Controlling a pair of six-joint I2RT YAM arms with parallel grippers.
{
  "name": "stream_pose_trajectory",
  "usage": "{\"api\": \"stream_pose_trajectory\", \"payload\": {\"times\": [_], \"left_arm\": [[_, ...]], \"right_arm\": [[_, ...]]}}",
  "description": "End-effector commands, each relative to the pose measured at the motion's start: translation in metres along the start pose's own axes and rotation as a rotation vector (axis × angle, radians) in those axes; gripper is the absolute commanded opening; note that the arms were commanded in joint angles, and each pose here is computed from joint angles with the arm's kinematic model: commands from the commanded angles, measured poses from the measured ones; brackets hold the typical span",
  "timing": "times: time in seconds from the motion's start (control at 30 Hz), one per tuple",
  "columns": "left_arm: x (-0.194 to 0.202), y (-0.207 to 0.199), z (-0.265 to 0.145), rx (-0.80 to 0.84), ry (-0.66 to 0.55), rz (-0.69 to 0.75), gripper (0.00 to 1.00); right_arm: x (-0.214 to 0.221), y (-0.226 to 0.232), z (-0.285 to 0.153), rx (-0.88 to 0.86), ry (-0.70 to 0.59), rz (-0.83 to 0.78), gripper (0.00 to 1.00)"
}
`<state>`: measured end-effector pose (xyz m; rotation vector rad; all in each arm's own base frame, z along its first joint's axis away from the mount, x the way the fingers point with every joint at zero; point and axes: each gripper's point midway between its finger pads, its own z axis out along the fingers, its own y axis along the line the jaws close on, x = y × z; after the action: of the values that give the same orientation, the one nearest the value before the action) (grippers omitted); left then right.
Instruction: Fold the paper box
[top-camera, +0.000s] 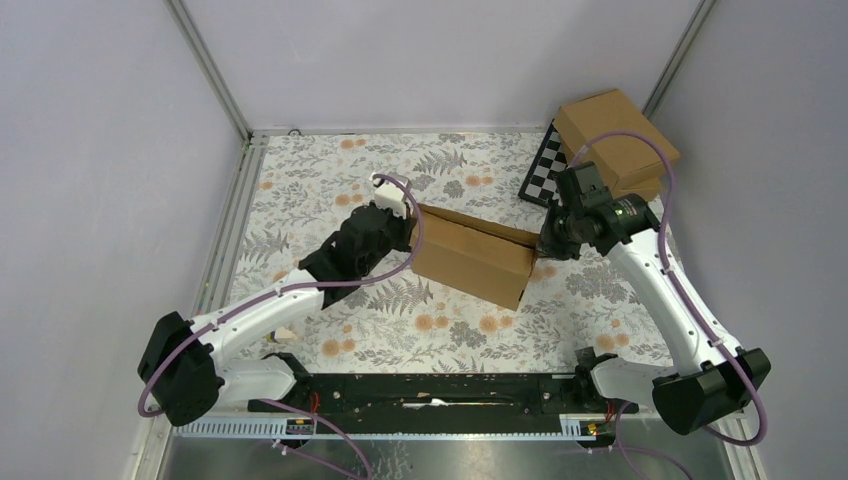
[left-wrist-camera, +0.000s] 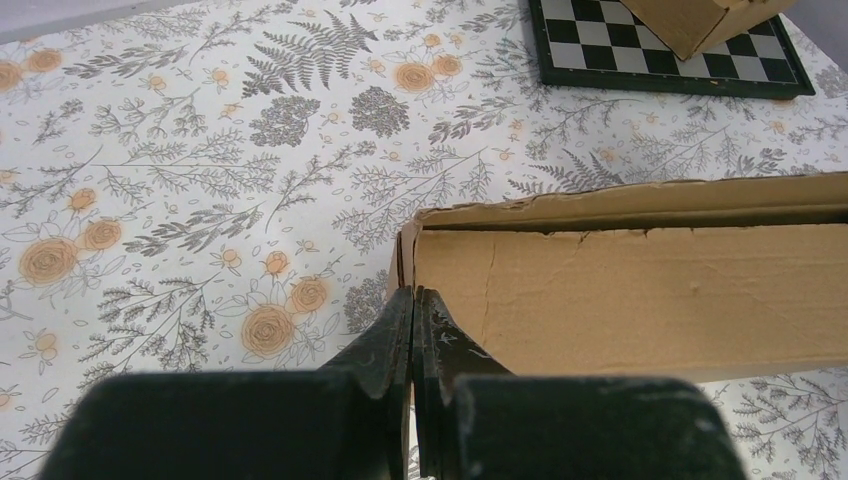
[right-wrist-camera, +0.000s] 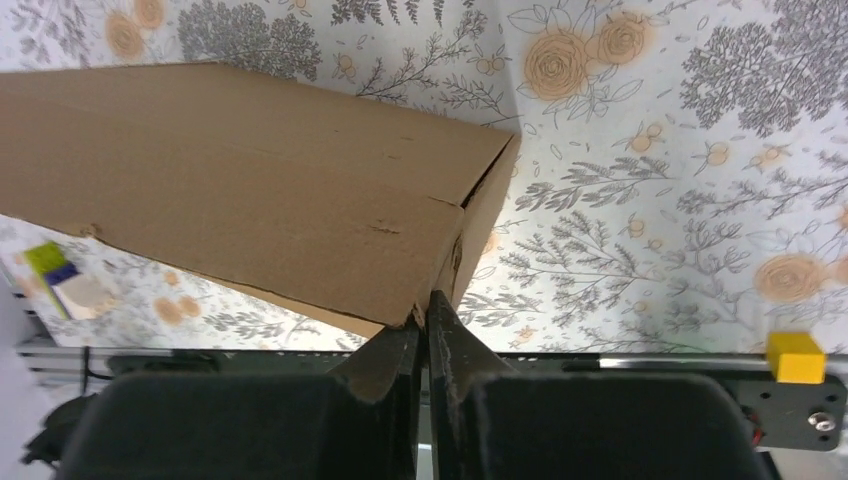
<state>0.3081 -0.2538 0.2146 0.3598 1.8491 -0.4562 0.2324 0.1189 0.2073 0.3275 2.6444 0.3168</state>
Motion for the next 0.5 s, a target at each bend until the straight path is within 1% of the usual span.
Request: {"api": "stream_pose_trajectory", "payload": {"times": [0.0,0.17,0.3,0.47], "left_arm": [[0.012,0.0,-0.004,-0.002,0.016,0.027,0.0],[0.015,0.0,-0.003,-0.009,0.017,0.038,0.0],[0.014,0.0,-0.003,-0.009,0.015,0.039,0.0],[0.013,-0.001,-0.003,-0.008,0.014,0.038,0.0]], "right_arm": [[-0.009,0.019,-0.019,-0.111,0.025,0.17,0.05],[-0.007,0.026,-0.019,-0.151,0.068,0.201,0.05],[-0.006,0.009,-0.012,-0.085,0.025,0.187,0.05],[0.006,-0.005,-0.007,-0.073,0.007,0.119,0.06]]}}
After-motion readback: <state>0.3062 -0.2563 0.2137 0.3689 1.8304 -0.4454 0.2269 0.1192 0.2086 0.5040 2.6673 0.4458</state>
